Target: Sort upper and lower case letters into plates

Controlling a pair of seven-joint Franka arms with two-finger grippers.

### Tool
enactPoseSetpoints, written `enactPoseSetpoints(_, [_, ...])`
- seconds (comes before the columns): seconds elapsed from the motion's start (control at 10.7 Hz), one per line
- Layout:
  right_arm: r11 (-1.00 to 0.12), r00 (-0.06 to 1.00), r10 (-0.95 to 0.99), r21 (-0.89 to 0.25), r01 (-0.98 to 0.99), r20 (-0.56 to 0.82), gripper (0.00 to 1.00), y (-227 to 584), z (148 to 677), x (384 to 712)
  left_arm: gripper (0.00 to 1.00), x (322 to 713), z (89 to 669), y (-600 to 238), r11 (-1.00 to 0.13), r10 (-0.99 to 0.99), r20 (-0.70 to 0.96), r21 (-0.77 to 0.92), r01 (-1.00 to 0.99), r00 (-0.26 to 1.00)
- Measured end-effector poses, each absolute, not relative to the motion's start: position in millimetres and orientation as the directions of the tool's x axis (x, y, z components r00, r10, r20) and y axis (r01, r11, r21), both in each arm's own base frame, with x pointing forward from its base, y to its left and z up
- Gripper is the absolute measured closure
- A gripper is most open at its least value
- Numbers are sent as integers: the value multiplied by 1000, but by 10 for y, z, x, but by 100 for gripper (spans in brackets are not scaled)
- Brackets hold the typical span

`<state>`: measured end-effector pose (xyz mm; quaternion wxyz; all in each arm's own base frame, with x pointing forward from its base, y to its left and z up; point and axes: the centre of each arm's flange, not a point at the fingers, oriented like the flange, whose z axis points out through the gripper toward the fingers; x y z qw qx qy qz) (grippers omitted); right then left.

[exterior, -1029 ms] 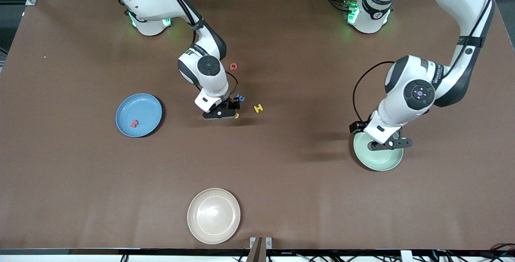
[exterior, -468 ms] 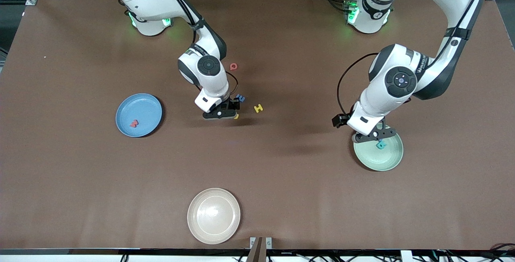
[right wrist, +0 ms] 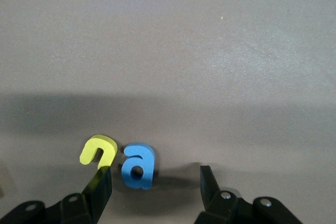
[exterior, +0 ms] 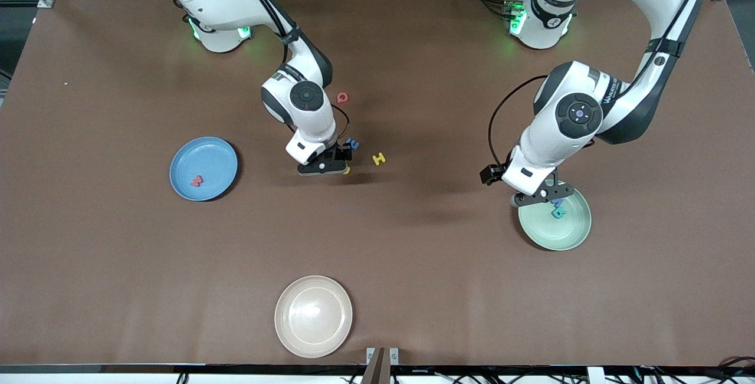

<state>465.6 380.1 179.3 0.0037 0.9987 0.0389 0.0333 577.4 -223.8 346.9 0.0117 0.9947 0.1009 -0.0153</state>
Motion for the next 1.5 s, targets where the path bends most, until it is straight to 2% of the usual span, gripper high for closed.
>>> enactPoseSetpoints(0.66, [-998, 996, 68, 9, 67, 54, 23, 3819, 1792, 4628, 0, 5728, 3684, -2350, -974, 225, 7, 22, 225, 974])
enactPoseSetpoints(1.5, [-997, 995, 73, 3, 73, 63, 26, 3830, 1808, 4645, 0, 5751, 3695, -2281, -971, 239, 12, 18, 239, 971])
